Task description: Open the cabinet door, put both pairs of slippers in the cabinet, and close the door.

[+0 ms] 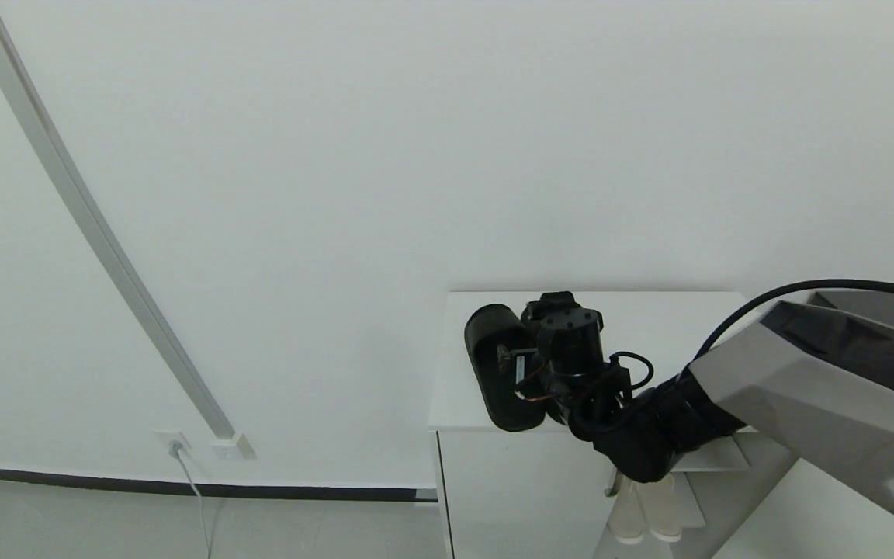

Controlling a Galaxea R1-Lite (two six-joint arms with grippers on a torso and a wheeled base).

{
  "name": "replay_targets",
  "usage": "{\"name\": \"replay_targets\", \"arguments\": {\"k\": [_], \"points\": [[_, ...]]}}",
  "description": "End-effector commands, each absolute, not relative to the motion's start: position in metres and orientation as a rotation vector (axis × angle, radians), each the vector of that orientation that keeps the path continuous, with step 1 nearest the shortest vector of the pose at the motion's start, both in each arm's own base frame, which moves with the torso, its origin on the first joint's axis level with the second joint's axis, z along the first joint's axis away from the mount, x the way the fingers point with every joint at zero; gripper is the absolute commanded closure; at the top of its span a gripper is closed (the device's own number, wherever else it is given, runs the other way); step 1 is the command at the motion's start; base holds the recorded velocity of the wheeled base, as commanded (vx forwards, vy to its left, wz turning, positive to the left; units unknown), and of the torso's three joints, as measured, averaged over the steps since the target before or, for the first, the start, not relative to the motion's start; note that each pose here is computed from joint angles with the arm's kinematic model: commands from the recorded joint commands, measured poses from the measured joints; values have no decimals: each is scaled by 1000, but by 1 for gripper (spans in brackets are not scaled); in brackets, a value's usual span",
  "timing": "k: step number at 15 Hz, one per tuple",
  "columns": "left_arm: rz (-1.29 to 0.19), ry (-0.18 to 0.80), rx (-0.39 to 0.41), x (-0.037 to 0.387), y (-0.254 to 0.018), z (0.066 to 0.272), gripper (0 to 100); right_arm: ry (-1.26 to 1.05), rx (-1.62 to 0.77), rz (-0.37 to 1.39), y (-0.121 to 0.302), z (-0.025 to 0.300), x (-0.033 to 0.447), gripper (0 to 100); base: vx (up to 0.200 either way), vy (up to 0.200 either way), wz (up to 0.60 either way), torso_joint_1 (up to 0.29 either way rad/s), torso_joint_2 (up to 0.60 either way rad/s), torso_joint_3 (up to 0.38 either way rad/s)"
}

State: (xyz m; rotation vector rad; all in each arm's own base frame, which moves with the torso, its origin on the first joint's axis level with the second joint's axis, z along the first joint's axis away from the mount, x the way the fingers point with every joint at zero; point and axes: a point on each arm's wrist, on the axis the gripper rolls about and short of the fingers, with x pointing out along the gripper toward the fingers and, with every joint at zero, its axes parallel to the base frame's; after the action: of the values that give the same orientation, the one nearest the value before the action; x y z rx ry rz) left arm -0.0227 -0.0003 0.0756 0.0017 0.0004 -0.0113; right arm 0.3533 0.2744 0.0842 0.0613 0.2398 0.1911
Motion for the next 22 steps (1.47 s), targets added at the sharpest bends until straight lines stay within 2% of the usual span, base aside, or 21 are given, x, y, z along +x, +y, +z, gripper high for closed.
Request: {"name": "replay_targets", "arguments": {"k": [1,13,14,17,19,22], "points": [[-12,0,2,-23,0,76,100,241,64,176,274,71,370,0,0,0,0,0,0,0],[-12,-2,-2,-23,0,76,100,182,71,165,286,59,397,0,0,0,0,0,0,0],[-12,0,-2,-23,0,76,100,167,56,170,286,59,397,100,0,0,0,0,0,0],[-11,0,-2,-23,0,76,100,167,35,171,287,55,397,100,0,0,0,0,0,0],[-12,0,-3,-23,0,76,100,148,53,174,286,64,395,100,0,0,0,0,0,0],[-12,0,-3,-23,0,76,100,73,104,253,274,131,354,100,0,0,0,0,0,0]]}}
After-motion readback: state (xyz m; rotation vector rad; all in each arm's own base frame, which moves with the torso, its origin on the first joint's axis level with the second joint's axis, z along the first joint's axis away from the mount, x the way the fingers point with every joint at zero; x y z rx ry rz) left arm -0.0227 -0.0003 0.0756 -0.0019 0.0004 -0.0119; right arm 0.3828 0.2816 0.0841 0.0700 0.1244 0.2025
